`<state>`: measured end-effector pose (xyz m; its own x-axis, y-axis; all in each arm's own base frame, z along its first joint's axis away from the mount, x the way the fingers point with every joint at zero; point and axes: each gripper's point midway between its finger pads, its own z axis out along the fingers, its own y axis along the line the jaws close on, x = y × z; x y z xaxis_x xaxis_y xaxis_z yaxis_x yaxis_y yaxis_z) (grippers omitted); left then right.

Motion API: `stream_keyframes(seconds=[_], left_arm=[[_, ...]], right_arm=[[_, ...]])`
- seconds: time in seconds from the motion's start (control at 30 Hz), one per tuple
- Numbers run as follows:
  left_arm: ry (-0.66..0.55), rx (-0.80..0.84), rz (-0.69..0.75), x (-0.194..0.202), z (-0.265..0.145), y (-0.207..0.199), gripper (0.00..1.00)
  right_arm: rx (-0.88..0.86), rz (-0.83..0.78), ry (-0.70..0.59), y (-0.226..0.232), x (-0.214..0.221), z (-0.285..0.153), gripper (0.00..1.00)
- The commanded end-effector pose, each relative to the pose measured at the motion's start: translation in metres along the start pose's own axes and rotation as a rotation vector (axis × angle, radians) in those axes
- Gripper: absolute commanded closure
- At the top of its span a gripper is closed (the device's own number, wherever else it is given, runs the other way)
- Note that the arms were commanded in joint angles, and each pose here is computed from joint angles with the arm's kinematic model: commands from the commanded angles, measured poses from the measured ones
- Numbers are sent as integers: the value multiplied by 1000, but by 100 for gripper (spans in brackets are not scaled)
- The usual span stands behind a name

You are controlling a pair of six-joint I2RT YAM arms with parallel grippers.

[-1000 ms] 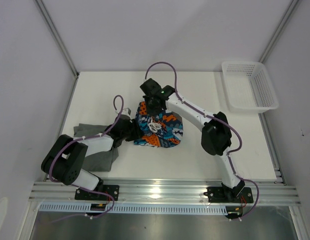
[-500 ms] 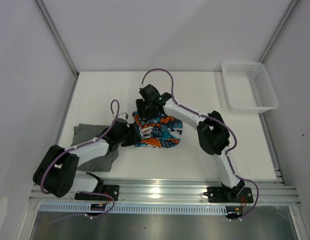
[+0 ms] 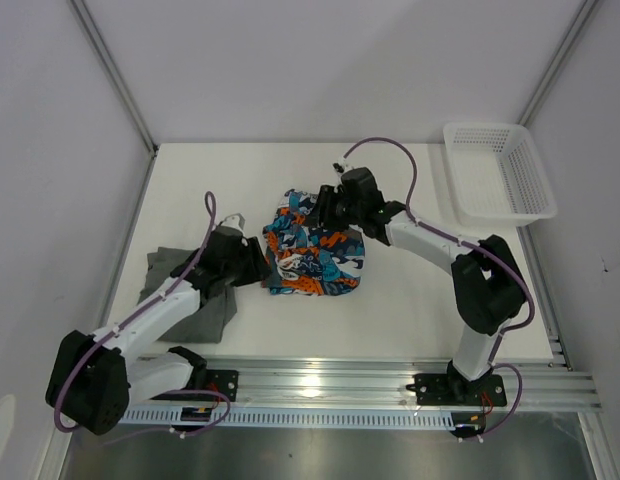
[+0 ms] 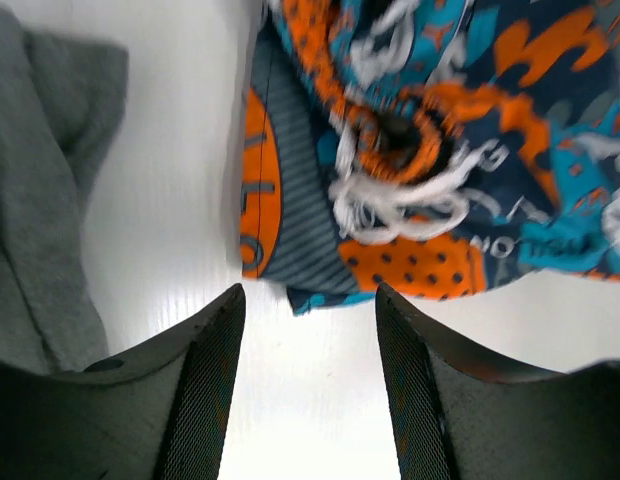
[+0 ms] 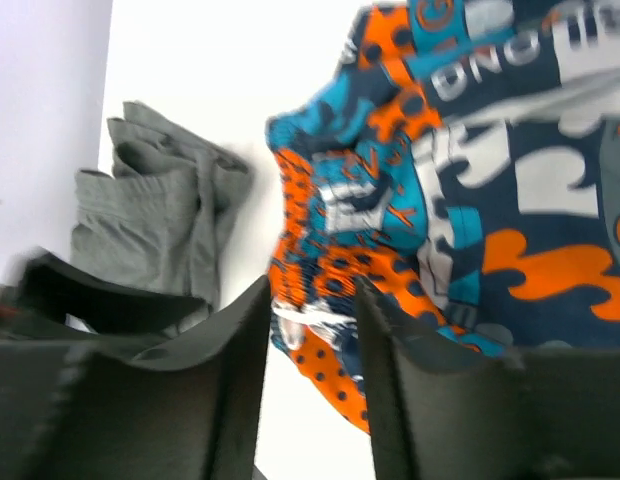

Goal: Fold and stack the shorts
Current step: Fold the shorts

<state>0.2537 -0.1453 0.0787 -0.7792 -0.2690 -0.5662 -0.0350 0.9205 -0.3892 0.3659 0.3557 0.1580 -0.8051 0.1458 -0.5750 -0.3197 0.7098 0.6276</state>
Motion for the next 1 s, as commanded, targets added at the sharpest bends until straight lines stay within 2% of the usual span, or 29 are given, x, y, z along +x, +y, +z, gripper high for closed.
stream_keyframes(seconds=[0.0,0.17,0.47,0.67,0.83,0.97], left_arm=[[-64,24,4,-39,-11,-11,42],[-104,79,-45,-74,-5,-28,42],[-85,37,-175,-97,61,-4,45],[-31,33,-194,-95,96,-4,46],[-15,41,-203,-94,111,-4,47],[1,46,-213,-87,115,-3,48]], right_arm=[[-85,27,-35,8,6,4,62],[-114,74,-26,-1,22,23,70],[-15,26,28,-11,66,60,72],[29,-61,68,-5,100,68,72],[60,-147,88,-2,121,73,71],[72,-158,131,-9,142,82,72]])
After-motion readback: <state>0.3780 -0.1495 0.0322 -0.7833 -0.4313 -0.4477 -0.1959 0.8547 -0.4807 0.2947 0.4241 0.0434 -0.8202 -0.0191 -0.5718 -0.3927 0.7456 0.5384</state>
